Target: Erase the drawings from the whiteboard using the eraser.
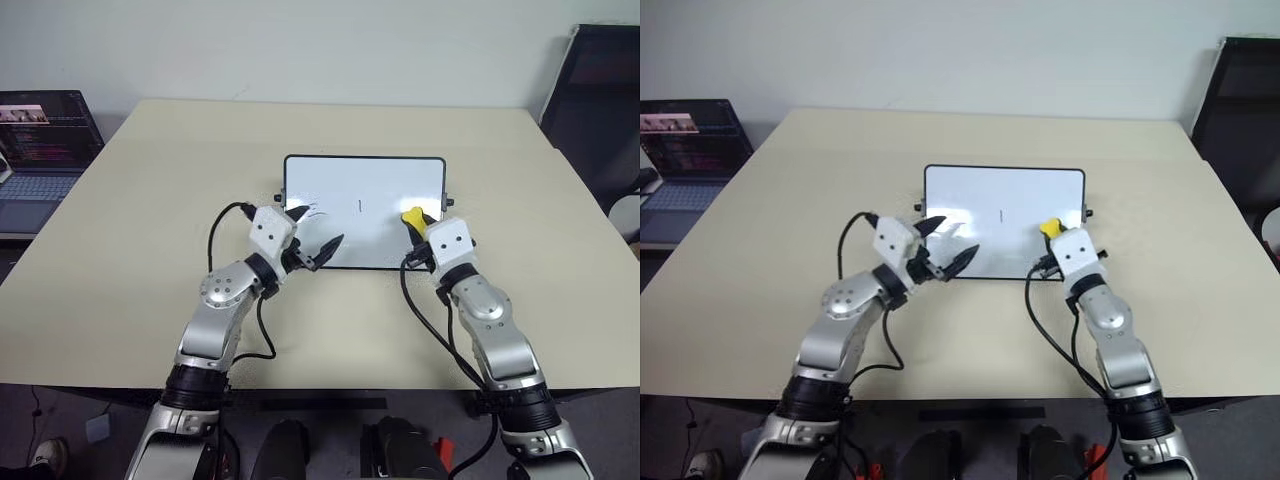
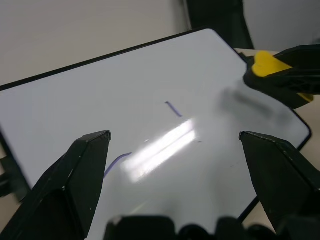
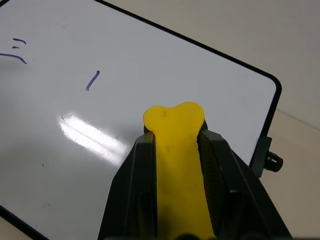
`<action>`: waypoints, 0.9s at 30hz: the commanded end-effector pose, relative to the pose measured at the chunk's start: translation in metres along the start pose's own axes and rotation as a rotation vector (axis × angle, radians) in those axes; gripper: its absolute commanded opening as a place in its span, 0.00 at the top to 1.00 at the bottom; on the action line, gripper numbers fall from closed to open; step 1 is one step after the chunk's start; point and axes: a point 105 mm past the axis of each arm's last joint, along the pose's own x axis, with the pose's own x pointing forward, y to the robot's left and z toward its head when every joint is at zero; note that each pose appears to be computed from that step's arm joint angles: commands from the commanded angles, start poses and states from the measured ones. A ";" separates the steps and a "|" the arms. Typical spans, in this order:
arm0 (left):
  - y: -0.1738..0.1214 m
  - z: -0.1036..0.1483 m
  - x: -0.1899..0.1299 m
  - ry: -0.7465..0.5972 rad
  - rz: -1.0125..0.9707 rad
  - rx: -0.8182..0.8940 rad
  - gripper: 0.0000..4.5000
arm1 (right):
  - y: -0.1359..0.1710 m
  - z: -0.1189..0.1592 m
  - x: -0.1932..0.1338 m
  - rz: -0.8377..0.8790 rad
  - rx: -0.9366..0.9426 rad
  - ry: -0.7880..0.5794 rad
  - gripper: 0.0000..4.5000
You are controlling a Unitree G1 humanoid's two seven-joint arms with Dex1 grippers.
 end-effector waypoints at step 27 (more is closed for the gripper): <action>-0.004 0.017 0.003 -0.054 -0.019 0.040 0.00 | 0.037 0.057 0.091 0.194 -0.136 -0.023 0.81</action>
